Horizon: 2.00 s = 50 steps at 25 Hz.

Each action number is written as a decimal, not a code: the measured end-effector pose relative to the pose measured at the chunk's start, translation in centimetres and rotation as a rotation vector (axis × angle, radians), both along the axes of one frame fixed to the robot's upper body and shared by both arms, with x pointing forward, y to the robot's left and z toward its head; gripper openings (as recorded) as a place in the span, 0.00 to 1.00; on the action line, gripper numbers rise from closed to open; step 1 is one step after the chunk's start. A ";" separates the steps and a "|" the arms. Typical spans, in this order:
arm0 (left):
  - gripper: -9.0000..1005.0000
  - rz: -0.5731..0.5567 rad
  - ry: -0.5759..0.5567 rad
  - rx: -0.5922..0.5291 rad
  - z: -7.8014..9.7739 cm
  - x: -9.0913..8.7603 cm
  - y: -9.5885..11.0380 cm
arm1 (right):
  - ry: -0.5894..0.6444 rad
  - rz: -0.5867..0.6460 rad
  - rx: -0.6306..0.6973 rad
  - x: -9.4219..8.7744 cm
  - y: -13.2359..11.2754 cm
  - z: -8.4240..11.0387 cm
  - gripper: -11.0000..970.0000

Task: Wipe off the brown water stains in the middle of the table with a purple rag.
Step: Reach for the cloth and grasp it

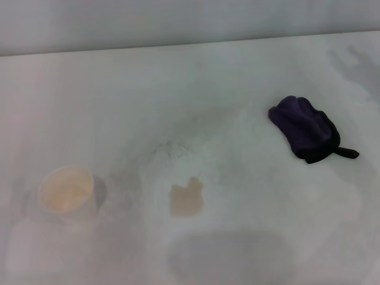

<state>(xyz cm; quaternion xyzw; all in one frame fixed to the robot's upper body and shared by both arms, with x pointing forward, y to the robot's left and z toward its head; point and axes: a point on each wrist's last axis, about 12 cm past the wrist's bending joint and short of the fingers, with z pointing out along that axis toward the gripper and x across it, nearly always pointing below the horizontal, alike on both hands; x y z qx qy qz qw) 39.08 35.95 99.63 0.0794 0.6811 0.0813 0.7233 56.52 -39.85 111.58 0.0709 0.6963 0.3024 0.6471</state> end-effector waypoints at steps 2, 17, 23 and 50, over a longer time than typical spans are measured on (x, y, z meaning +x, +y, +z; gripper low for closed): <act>0.89 0.000 -0.008 0.005 0.2 0.4 0.1 | 0.050 0.091 0.051 0.4 -0.2 1.3 0.80; 0.89 -0.020 -0.066 0.058 1.6 3.7 0.5 | 0.776 0.312 -0.658 5.7 5.5 7.4 0.77; 0.89 -0.028 -0.078 0.071 1.9 4.3 0.5 | 0.972 0.359 -0.881 6.1 10.0 6.9 0.75; 0.89 -0.038 -0.084 0.062 1.9 4.5 0.0 | 1.051 0.483 -1.055 7.0 14.2 0.7 0.70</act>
